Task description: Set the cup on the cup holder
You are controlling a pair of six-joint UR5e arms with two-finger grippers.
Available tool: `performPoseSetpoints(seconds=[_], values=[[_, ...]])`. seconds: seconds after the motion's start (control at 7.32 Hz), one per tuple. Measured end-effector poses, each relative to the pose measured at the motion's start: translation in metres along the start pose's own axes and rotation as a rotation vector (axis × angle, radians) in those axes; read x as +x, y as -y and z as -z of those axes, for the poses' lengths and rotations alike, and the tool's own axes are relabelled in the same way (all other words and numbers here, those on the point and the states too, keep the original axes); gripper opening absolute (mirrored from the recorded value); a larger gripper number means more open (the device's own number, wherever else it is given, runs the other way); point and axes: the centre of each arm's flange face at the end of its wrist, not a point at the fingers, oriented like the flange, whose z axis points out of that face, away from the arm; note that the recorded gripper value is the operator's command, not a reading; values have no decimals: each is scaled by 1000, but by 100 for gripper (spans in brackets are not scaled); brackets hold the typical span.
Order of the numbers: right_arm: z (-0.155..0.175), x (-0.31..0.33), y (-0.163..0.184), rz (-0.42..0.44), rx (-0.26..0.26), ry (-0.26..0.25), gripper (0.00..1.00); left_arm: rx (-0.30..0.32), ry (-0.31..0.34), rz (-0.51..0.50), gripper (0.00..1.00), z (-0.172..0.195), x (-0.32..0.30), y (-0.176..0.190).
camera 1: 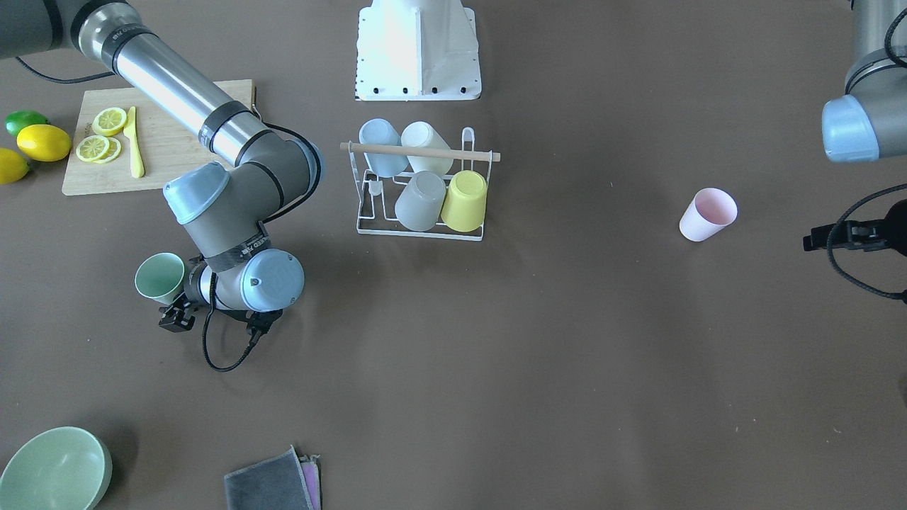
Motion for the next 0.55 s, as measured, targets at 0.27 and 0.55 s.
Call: performPoseSetpoints(seconds=[0.27, 0.55], values=[[-6, 2, -7, 5, 3, 0, 100, -55, 23, -15, 98, -23, 26, 16], [-11, 2, -14, 5, 6, 0, 43, -117, 57, -37, 98, -50, 53, 15]])
